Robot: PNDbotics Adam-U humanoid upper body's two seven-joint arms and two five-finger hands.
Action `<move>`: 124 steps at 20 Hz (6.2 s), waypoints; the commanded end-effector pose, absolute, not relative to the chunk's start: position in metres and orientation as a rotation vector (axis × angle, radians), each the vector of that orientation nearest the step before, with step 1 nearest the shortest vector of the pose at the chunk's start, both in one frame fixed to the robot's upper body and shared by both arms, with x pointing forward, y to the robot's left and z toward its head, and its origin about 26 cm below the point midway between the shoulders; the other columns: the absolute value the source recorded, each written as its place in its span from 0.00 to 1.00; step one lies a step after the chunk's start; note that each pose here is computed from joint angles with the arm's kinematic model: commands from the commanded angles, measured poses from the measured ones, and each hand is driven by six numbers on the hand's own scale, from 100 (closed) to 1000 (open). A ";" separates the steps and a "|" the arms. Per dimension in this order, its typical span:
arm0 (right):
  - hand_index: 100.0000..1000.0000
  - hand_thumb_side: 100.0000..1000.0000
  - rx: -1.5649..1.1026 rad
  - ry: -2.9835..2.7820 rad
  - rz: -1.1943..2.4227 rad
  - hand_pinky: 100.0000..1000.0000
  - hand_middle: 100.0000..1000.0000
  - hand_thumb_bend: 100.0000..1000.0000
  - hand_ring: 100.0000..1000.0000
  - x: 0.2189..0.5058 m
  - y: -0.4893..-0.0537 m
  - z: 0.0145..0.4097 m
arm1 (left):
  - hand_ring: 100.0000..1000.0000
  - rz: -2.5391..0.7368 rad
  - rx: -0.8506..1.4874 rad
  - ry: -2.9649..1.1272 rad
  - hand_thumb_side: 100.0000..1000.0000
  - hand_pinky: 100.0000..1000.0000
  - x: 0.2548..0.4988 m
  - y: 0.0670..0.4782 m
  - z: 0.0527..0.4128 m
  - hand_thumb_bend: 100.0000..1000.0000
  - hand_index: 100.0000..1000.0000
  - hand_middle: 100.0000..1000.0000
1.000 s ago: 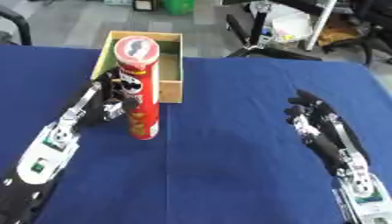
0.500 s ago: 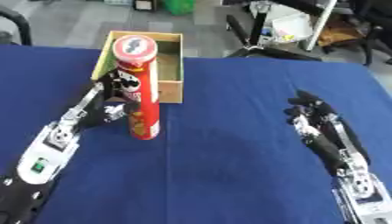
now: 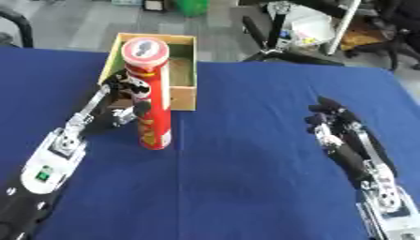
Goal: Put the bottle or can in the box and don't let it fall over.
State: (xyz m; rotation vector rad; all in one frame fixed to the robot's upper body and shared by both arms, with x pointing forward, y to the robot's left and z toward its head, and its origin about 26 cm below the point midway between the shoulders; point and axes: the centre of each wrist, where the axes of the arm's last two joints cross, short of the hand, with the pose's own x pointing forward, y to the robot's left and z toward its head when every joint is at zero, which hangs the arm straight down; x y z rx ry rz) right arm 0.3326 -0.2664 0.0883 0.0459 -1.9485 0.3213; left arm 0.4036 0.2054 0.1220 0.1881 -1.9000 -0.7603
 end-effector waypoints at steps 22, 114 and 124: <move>0.90 0.41 0.060 -1.971 0.327 0.71 0.77 0.00 0.74 0.335 -0.266 0.095 | 0.68 -0.848 0.219 -1.912 0.54 0.62 0.416 0.189 0.127 0.55 0.94 0.75; 0.89 0.42 0.035 -2.065 0.310 0.71 0.77 0.00 0.74 0.341 -0.265 0.118 | 0.75 -0.297 0.563 -2.169 0.89 0.69 0.388 0.309 0.264 0.24 0.90 0.82; 0.88 0.42 -0.038 -2.155 0.112 0.71 0.78 0.00 0.75 0.340 -0.265 0.129 | 0.75 -0.123 0.396 -2.089 0.84 0.68 0.334 0.321 0.206 0.14 0.89 0.81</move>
